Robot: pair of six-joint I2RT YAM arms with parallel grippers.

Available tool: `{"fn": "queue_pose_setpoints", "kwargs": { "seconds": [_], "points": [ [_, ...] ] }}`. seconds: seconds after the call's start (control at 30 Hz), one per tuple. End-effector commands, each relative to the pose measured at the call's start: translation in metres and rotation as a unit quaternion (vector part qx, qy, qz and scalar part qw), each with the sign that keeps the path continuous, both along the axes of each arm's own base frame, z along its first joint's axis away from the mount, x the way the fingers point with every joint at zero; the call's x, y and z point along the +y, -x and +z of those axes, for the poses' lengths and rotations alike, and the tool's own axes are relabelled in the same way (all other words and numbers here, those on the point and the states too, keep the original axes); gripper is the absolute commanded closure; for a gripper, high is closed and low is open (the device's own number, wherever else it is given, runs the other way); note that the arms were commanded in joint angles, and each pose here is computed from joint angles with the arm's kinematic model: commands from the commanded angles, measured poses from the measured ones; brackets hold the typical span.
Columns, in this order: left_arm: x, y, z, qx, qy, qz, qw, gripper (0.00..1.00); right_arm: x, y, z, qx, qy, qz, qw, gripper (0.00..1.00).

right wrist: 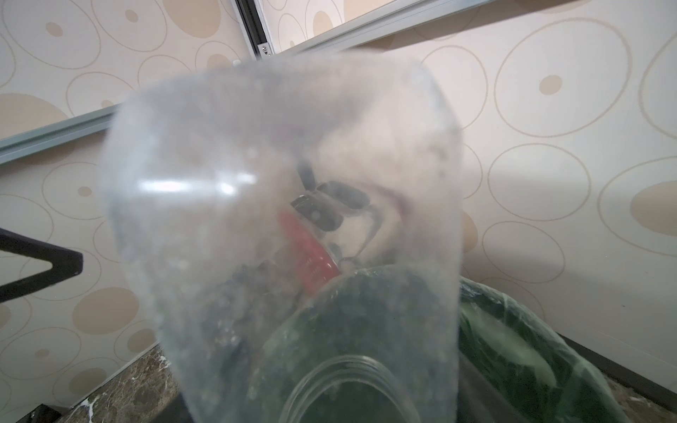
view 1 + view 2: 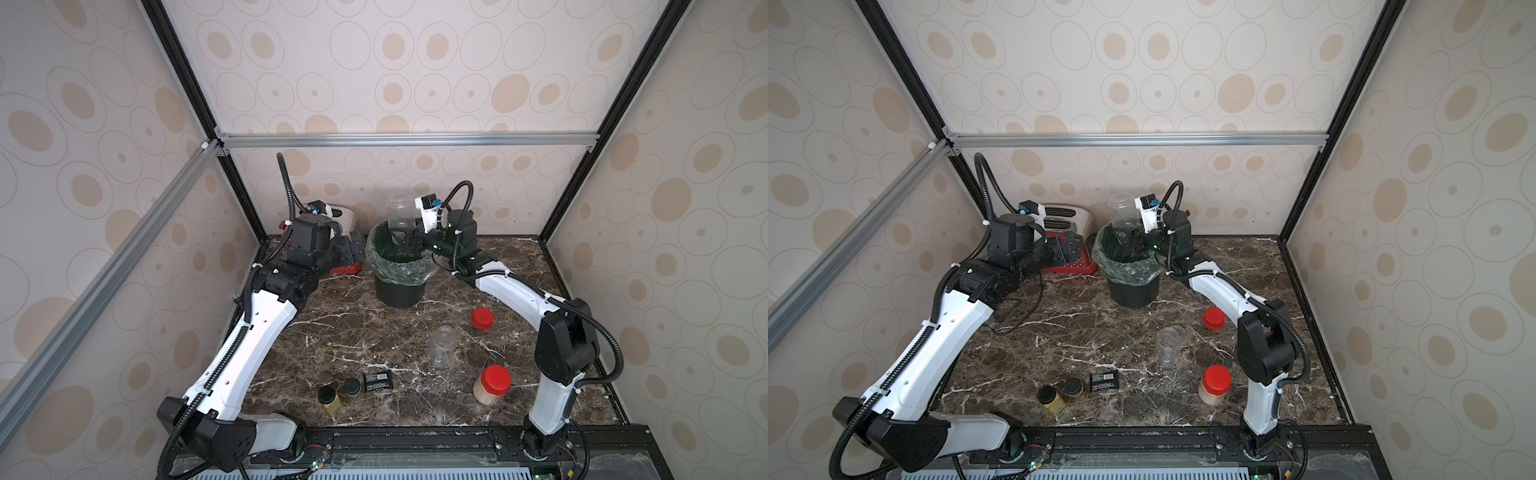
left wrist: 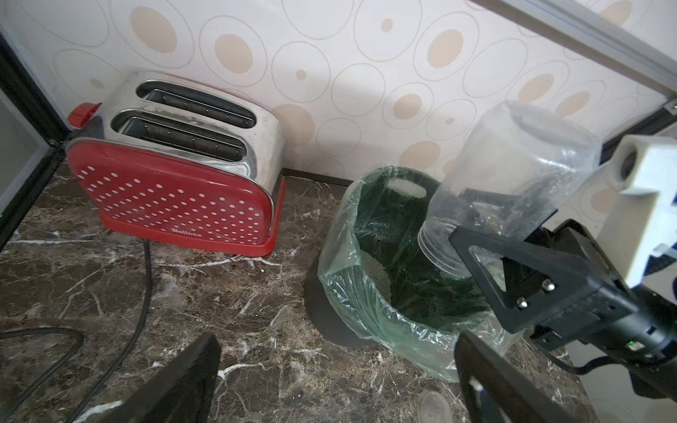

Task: Empty expired oatmeal from jars
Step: Pour the expired oatmeal into the trash bin.

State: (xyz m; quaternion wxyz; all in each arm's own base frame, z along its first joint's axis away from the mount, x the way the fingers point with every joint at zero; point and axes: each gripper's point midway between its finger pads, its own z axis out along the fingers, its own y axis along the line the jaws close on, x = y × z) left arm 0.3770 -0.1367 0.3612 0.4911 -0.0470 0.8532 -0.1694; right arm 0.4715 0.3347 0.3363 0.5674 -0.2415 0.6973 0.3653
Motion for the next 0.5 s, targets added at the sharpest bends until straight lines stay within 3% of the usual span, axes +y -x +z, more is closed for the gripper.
{"fn": "queue_pose_setpoints", "kwargs": {
  "seconds": [0.0, 0.3, 0.47],
  "points": [
    [-0.01, 0.007, 0.028, -0.048, 0.012, -0.038, 0.998, 0.01, -0.004, 0.022, 0.063, -0.067, -0.01, 0.009, 0.998, 0.89],
    [-0.023, 0.016, 0.028, -0.059, 0.029, -0.08, 0.995, 0.01, 0.016, 0.032, 0.007, -0.142, 0.038, 0.085, 0.986, 0.99],
    [-0.032, 0.021, 0.031, -0.061, 0.042, -0.109, 0.991, 0.01, 0.02, 0.037, 0.022, -0.205, 0.055, 0.103, 0.972, 1.0]
  ]
}}
